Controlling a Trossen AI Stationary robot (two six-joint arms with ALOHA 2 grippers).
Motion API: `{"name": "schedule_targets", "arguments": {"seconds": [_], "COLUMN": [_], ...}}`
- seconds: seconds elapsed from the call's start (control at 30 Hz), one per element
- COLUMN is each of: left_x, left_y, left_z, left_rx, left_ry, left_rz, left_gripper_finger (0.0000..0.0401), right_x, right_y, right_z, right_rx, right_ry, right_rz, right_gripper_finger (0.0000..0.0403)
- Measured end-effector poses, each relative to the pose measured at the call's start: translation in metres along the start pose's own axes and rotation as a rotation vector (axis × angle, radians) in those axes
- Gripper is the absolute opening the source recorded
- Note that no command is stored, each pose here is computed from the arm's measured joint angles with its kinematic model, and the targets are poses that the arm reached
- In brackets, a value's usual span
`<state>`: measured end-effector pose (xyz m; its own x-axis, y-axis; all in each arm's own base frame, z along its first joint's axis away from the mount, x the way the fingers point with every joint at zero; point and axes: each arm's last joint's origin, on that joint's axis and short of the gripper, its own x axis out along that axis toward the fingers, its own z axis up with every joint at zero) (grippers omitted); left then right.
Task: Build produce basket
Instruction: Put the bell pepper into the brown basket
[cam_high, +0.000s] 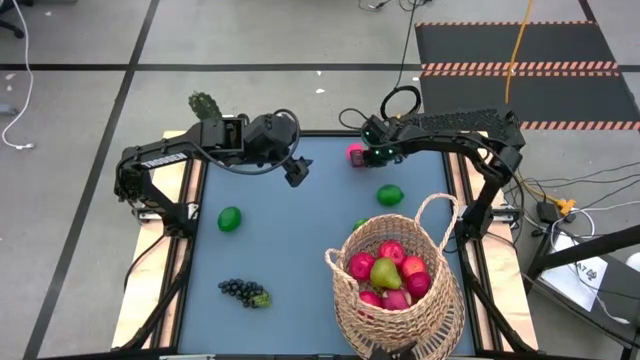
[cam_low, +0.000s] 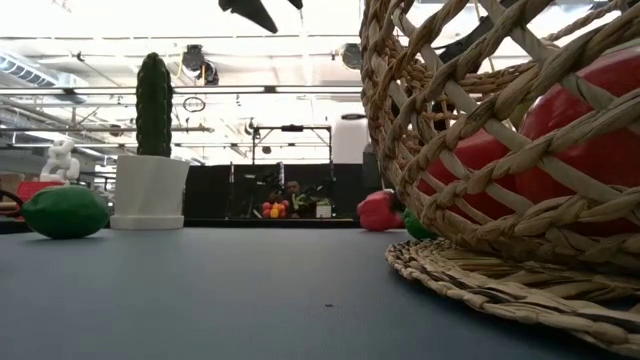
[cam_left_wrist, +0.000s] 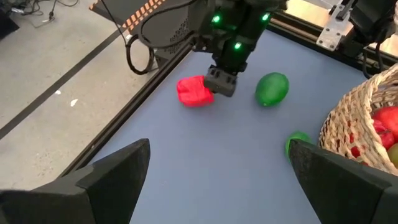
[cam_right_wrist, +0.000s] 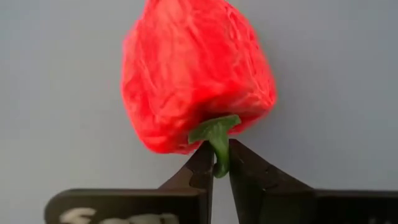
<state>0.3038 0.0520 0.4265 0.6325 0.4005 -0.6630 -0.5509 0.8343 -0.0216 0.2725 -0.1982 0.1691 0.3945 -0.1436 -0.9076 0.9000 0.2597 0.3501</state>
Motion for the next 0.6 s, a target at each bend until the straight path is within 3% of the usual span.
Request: {"name": "schedule_targets", "arguments": {"seconds": [0.23, 0.6], "left_x": [0.0, -0.001], "left_y": [0.002, 0.003], "left_z": [-0.005, -0.01], "left_rx": [0.014, 0.038], "left_ry": [0.052, 0.099], "left_rz": [0.017, 0.032], "left_gripper_finger": [0.0383, 0.0383], "right_x": [-0.035, -0.13], "right_y": [0.019, 0.038], "right_z": [-0.013, -0.046], "right_rx": [-0.12, -0.122], "right_ry": [-0.01, -0.144], "right_rz": [0.126, 0.338], "right_gripper_finger": [0.0021, 0.002]}}
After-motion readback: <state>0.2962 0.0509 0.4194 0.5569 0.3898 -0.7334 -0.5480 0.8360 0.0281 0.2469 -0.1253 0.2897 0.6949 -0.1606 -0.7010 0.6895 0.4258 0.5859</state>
